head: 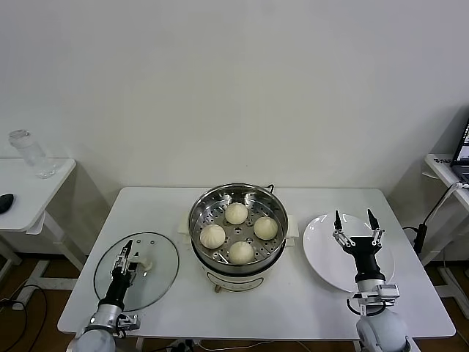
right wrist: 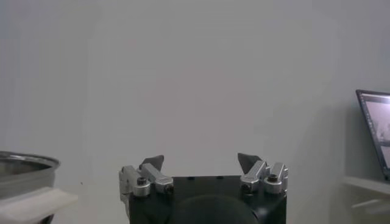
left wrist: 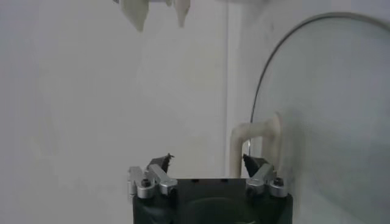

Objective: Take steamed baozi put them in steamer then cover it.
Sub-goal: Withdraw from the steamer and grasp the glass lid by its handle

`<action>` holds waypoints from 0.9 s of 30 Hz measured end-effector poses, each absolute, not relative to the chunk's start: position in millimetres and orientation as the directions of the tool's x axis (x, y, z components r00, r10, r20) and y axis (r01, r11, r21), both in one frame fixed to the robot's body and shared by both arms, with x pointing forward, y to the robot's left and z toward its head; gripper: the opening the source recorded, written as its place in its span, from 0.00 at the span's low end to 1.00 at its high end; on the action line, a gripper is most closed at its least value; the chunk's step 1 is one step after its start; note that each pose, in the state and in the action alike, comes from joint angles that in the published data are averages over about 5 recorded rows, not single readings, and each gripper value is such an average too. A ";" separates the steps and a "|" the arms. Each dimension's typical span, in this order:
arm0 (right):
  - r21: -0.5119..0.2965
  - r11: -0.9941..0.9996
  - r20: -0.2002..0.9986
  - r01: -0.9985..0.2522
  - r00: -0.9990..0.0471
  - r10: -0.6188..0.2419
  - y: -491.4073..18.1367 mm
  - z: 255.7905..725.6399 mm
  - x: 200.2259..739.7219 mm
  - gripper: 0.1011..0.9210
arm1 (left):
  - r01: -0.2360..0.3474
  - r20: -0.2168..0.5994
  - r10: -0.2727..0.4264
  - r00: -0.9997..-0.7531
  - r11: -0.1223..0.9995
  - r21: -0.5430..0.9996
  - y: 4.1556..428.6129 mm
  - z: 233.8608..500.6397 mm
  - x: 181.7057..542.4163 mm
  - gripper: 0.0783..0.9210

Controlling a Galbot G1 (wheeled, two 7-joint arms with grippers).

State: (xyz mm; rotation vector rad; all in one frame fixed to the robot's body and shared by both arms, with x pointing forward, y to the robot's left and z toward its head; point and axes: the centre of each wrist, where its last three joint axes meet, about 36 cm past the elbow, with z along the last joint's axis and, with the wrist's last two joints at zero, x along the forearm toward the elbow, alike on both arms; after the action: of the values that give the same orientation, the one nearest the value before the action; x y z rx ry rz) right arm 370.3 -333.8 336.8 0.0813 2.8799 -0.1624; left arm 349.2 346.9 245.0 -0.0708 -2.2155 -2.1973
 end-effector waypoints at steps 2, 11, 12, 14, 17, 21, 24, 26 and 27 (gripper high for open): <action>-0.104 0.992 -0.259 0.070 -0.965 0.041 -333.6 338.7 371.2 0.88 | 0.052 0.052 0.014 -0.999 0.008 0.999 348.0 244.0 350.5 0.60; -0.099 0.993 -0.265 0.069 -0.963 0.041 -329.1 340.6 374.1 0.88 | 0.068 0.068 0.002 -0.998 0.018 0.998 352.6 240.8 350.8 0.29; -0.100 0.993 -0.266 0.069 -0.963 0.040 -328.8 340.6 374.2 0.88 | 0.068 0.068 0.002 -0.998 0.019 0.997 353.0 240.8 350.8 0.26; -0.101 0.993 -0.267 0.068 -0.963 0.039 -328.2 340.8 374.5 0.88 | 0.067 0.067 0.003 -0.998 0.024 0.997 353.7 241.1 350.5 0.20; -0.102 0.993 -0.269 0.067 -0.962 0.037 -326.9 340.9 375.0 0.88 | 0.064 0.064 0.004 -0.998 0.030 0.998 355.4 242.6 349.4 0.14; -0.102 0.993 -0.268 0.063 -0.963 0.034 -323.6 339.7 375.1 0.88 | 0.047 0.048 0.000 -0.999 0.034 0.998 359.1 249.9 347.9 0.13; -0.102 0.993 -0.268 0.060 -0.963 0.031 -321.2 338.6 375.0 0.88 | 0.018 0.019 -0.010 -1.000 0.037 0.999 362.0 262.1 349.4 0.13; -0.102 0.993 -0.267 0.060 -0.963 0.030 -320.3 337.8 375.1 0.88 | -0.014 -0.014 -0.022 -1.000 0.036 0.999 365.0 275.9 352.8 0.13; -0.102 0.993 -0.266 0.060 -0.963 0.031 -320.0 337.5 375.2 0.88 | -0.034 -0.033 -0.030 -0.999 0.035 0.999 366.8 284.5 355.1 0.13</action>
State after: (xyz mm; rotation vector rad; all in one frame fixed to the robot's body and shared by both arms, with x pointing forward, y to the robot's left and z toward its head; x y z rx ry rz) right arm 375.2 -320.0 337.5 0.0664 2.8693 -0.1589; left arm 355.1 366.8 284.5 0.0699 -2.2621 -2.1835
